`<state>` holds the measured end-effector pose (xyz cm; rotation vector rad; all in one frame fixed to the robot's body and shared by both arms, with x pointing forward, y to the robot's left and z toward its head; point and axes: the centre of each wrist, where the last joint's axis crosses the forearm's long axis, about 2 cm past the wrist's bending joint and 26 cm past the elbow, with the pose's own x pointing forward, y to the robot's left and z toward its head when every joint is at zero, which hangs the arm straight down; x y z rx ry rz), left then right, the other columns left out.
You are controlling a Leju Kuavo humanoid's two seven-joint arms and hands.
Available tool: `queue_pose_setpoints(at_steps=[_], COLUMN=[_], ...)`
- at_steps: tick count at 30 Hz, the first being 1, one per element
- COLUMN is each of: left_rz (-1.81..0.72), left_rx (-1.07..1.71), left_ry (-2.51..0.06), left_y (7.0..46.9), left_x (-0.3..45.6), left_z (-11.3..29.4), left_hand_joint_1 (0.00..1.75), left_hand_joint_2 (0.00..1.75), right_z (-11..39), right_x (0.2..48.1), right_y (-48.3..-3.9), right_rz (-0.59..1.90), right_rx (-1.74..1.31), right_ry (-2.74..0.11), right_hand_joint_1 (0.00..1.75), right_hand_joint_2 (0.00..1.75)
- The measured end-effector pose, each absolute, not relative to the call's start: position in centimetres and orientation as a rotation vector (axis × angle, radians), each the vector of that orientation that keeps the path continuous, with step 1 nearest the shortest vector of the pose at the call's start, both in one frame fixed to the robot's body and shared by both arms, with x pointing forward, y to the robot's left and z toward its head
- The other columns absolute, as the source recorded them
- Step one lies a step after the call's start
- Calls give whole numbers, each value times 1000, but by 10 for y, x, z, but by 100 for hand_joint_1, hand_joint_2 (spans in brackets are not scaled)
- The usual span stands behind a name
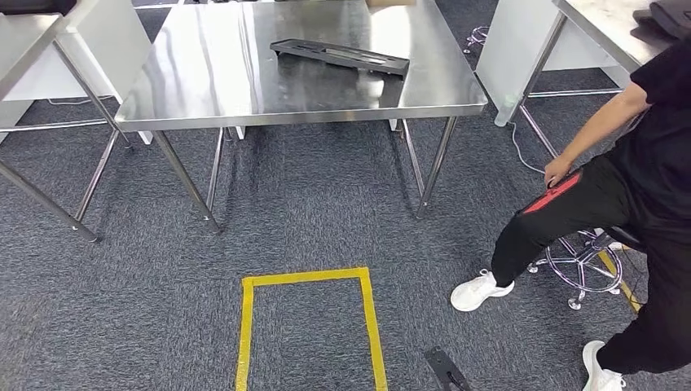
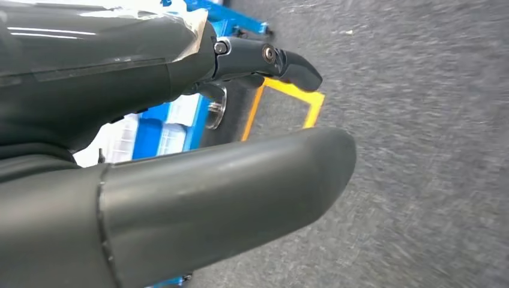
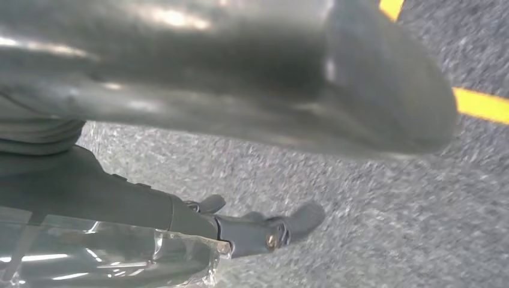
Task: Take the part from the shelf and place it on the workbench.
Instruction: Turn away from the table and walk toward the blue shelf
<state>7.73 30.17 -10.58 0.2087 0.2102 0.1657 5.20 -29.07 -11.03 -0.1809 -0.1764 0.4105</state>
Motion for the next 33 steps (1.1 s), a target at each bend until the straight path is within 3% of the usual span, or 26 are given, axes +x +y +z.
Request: queue_pose_setpoints(at_steps=[33], left_rz=[152], left_rx=[208], left_ry=[215], left_y=[298], left_x=[73], left_z=[-107], left_hand_joint_1=[0], left_hand_joint_2=[0], right_z=[-111], right_x=[45], right_y=[-286], right_rz=[424], right_rx=[-163], right_ry=[-216], right_hand_joint_1=[0], right_hand_joint_2=[0])
